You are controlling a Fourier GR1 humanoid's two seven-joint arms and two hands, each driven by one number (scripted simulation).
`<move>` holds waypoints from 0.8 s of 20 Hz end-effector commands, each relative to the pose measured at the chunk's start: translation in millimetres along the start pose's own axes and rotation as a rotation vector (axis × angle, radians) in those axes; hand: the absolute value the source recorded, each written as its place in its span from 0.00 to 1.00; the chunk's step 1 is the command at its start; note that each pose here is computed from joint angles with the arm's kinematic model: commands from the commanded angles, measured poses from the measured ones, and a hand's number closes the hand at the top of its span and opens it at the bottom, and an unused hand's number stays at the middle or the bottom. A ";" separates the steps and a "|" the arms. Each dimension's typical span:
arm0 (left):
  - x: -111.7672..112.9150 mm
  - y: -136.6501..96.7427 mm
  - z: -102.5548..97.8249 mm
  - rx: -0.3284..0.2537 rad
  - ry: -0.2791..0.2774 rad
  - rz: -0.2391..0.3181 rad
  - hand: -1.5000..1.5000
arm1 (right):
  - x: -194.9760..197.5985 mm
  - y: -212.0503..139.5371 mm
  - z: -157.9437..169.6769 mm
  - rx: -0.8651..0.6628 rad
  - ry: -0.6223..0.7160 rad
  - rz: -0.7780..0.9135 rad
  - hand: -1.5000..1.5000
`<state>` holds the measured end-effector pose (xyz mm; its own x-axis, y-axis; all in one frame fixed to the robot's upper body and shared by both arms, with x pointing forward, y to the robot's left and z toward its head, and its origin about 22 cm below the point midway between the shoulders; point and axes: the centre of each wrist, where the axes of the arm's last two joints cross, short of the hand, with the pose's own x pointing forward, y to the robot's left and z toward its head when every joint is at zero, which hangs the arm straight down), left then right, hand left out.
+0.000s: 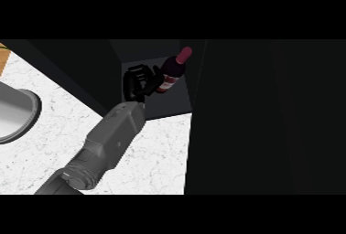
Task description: Pick up the wine, place it into the cabinet and close the cabinet
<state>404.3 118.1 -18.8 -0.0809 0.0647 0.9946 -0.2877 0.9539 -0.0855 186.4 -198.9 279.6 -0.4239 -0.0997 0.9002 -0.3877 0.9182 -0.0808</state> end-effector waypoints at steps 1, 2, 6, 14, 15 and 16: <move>10.6 -7.7 -6.0 0.003 0.005 -0.019 1.00 | -0.1 -0.2 12.4 -0.005 -0.002 -0.005 0.00; 15.2 -11.5 -7.2 0.019 0.012 -0.001 1.00 | 4.1 -0.3 1.6 0.003 -0.010 0.001 0.00; 34.5 -24.3 -16.6 0.029 0.027 -0.011 1.00 | 2.9 -4.6 4.3 -0.006 0.006 0.004 0.00; 31.6 -21.3 -16.6 0.021 0.068 0.006 1.00 | -0.2 -10.5 9.4 -0.033 -0.005 0.028 0.00; 50.3 -29.0 -25.9 0.050 0.082 0.023 1.00 | -1.9 -11.8 8.3 -0.027 -0.007 0.005 0.00; 36.5 -19.7 -21.0 0.044 0.062 0.014 1.00 | -3.1 -7.0 5.3 -0.019 -0.004 0.013 0.00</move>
<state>425.3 105.1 18.5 -0.0237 0.0947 0.9952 -0.3182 0.9430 -0.0973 187.4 -208.2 275.6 -0.4268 -0.0801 0.9008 -0.3556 0.9307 -0.0857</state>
